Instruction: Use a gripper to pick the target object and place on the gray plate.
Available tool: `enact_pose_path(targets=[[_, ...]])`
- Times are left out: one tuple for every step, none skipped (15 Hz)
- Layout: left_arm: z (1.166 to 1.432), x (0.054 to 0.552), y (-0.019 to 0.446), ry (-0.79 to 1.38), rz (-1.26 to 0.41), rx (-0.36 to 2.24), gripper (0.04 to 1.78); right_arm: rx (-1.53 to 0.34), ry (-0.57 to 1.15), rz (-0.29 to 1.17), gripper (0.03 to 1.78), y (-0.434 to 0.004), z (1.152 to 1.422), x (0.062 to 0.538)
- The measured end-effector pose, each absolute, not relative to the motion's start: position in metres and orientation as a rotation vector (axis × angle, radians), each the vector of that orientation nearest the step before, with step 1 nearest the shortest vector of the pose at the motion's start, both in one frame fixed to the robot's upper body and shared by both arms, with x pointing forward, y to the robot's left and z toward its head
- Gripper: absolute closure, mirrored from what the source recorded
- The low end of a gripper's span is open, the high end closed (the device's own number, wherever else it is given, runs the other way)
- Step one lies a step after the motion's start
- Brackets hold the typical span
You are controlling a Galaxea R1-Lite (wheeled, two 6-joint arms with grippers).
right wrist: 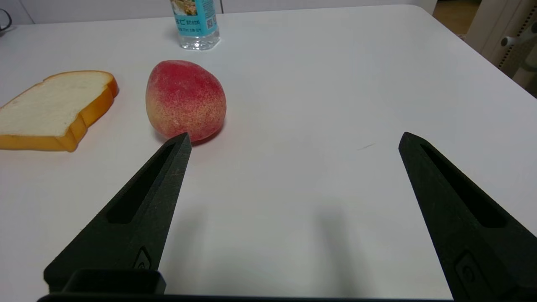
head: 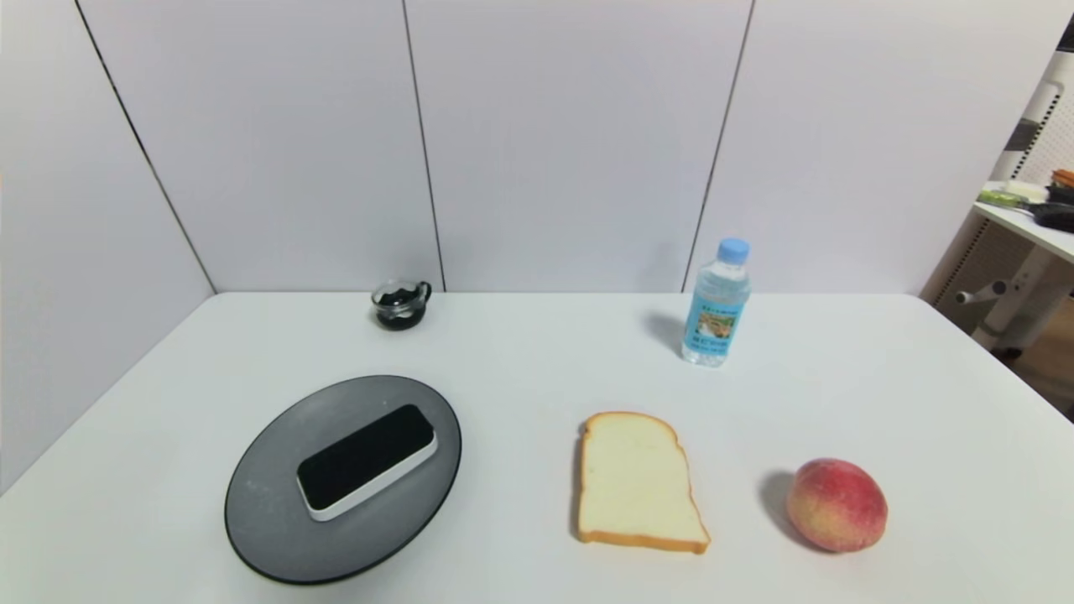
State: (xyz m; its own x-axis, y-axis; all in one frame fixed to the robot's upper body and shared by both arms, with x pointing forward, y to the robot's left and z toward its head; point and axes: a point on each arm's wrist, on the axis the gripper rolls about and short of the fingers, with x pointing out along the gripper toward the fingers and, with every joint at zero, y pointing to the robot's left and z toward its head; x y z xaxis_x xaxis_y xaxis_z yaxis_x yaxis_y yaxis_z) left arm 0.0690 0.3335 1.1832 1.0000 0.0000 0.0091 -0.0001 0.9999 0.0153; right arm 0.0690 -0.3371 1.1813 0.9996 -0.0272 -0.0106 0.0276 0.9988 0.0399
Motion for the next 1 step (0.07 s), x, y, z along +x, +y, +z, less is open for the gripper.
enact_pose_path(targets=[[1.1832,0.069,0.3335,-0.009,0.0,0.016,0.13,0.043,0.001,-0.026,0.1,-0.3371,1.1822,0.069]])
